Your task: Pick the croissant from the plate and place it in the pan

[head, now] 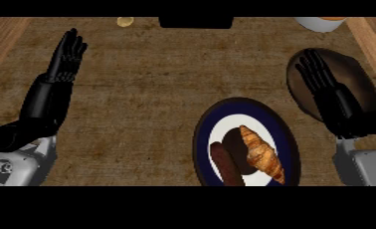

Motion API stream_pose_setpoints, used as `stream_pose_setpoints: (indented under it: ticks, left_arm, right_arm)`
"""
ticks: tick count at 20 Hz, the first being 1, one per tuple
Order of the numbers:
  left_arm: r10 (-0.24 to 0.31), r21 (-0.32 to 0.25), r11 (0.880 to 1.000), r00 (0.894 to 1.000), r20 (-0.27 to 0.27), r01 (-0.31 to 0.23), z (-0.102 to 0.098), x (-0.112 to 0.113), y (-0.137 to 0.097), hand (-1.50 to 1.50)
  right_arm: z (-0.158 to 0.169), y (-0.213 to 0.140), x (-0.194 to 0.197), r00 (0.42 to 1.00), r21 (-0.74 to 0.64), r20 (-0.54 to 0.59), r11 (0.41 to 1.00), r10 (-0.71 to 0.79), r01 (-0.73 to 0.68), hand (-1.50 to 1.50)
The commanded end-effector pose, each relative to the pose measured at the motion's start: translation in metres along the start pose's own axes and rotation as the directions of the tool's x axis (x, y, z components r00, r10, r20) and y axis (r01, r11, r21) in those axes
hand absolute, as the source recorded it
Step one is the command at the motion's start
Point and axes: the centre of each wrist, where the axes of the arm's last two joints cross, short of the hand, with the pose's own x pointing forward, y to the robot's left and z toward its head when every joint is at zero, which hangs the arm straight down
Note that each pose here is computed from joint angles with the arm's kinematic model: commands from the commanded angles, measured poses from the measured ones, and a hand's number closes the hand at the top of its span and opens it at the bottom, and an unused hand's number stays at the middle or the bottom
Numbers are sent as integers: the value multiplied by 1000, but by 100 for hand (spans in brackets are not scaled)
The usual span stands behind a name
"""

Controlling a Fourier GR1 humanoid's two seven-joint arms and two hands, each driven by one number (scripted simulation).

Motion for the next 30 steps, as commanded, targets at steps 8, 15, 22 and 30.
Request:
stream_pose_setpoints:
  ticks: [8,15,22,30]
  left_arm:
    - [205,-6,977,942,-267,-214,55,-40,-65,0]
    - [211,-24,974,937,-279,-227,68,-52,-61,0]
    - [211,-4,975,936,-282,-221,70,-57,-72,0]
    - [203,-2,977,938,-279,-212,60,-54,-66,0]
  right_arm:
    - [-26,-9,44,975,519,139,826,173,-220,150]
    - [-29,-61,65,936,667,298,661,188,-345,-150]
    - [-55,-46,82,865,715,371,491,338,-498,-150]
    - [-51,31,85,701,751,488,161,520,-641,-150]
